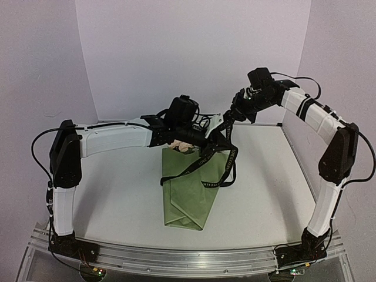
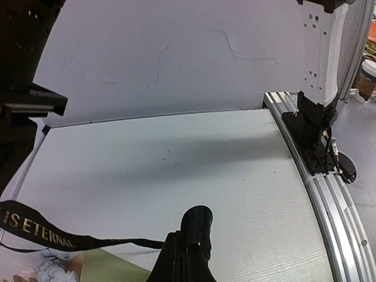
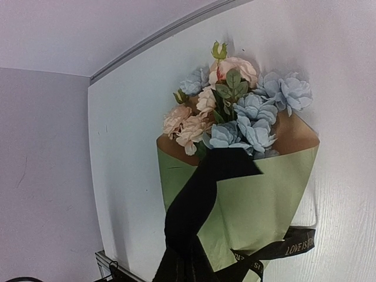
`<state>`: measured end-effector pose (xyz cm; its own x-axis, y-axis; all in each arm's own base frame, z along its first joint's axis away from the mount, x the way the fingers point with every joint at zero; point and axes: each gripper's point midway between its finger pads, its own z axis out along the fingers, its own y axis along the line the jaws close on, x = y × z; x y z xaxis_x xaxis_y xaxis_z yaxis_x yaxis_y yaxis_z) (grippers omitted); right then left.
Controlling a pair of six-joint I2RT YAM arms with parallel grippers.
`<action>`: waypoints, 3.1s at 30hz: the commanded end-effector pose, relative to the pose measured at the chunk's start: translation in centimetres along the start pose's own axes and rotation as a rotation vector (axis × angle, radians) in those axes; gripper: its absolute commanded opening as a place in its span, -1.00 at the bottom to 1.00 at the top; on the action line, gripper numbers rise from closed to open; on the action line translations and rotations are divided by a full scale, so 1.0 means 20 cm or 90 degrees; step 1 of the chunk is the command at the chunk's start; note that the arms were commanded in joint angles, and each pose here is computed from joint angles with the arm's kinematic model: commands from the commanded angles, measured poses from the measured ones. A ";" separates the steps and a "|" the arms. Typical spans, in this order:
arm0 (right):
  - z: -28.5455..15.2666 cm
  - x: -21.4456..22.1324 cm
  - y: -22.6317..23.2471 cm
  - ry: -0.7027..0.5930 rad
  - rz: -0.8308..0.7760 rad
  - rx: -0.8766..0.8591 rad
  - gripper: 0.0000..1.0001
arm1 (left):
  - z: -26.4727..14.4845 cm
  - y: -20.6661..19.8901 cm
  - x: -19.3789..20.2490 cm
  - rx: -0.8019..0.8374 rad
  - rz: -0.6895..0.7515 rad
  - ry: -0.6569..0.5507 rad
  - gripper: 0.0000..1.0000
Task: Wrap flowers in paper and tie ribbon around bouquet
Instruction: Cross the ribbon over the folded bouquet.
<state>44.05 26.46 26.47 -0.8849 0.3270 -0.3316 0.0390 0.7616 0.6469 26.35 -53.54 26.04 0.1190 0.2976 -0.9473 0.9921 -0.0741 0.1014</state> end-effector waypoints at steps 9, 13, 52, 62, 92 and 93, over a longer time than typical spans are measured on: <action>0.09 0.02 0.01 0.038 -0.010 -0.023 -1.00 | -0.05 0.09 -0.16 -0.006 -0.078 -0.144 -0.98; 0.11 0.03 0.02 0.048 -0.012 -0.028 -1.00 | 0.02 0.09 -0.07 0.012 -0.107 -0.114 -0.97; -0.06 0.24 0.13 0.052 -0.121 -0.098 -1.00 | -0.51 0.05 0.75 -0.193 -0.302 0.165 0.28; -0.23 0.55 0.24 0.088 -0.193 -0.216 -1.00 | -0.53 -0.02 1.02 -0.170 -0.312 0.312 0.24; -0.15 0.54 0.15 0.046 -0.195 -0.236 -1.00 | -0.38 -0.04 1.12 -0.184 -0.242 0.391 -0.84; -0.15 0.56 0.16 0.053 -0.202 -0.258 -1.00 | -0.38 -0.03 1.10 -0.189 -0.243 0.382 -0.92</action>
<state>34.32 29.25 24.30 -0.8906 0.0904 -0.4457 -0.2771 0.6694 0.6893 26.72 -38.12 5.22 -0.3438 0.7618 -0.5490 0.9308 0.3539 -0.0917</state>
